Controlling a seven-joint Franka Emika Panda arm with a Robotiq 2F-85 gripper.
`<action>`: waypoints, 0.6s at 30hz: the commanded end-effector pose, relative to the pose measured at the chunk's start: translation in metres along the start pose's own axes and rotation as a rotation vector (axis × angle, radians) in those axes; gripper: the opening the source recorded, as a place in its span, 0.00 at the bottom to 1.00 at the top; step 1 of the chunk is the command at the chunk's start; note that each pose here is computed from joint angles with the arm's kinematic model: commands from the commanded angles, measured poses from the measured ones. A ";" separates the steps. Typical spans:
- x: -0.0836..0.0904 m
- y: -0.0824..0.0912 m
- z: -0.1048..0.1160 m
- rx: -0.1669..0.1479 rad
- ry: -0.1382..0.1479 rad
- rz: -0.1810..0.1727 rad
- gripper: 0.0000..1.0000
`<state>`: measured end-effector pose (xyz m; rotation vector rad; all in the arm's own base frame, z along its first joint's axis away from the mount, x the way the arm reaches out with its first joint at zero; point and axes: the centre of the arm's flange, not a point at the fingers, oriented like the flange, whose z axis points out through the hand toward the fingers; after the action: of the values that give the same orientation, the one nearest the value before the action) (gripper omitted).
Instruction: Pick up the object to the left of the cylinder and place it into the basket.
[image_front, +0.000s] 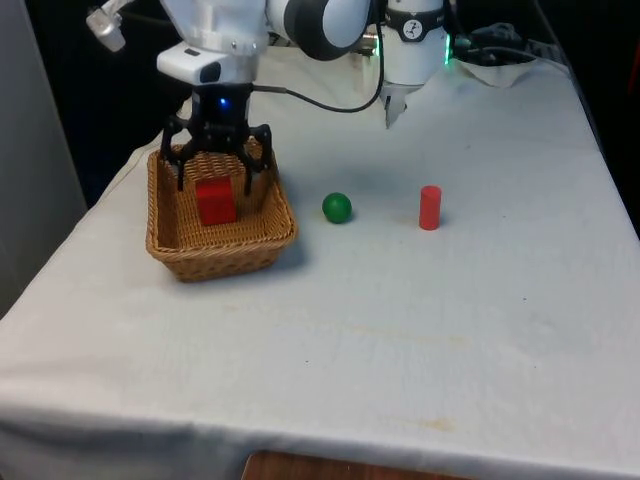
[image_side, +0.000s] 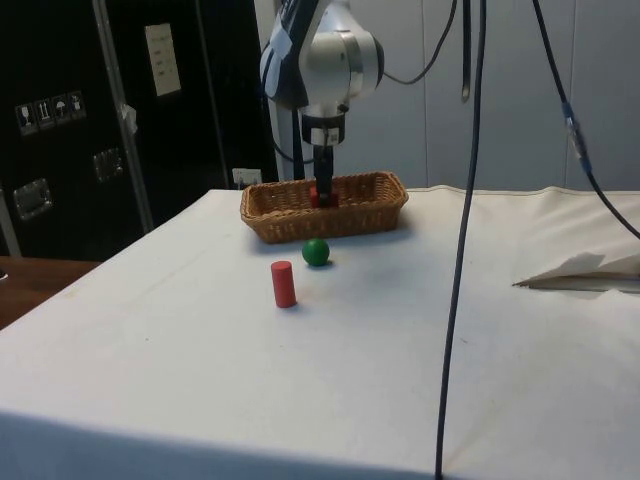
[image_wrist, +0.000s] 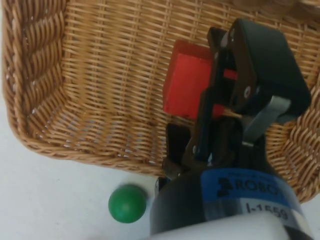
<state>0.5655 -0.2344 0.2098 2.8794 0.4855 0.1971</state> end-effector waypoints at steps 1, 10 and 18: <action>-0.001 0.002 -0.005 0.002 -0.001 0.000 1.00; 0.004 0.007 -0.024 0.005 0.016 0.005 1.00; 0.015 0.006 -0.036 0.012 0.040 0.005 1.00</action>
<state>0.5750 -0.2284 0.2459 2.8909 0.4898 0.2672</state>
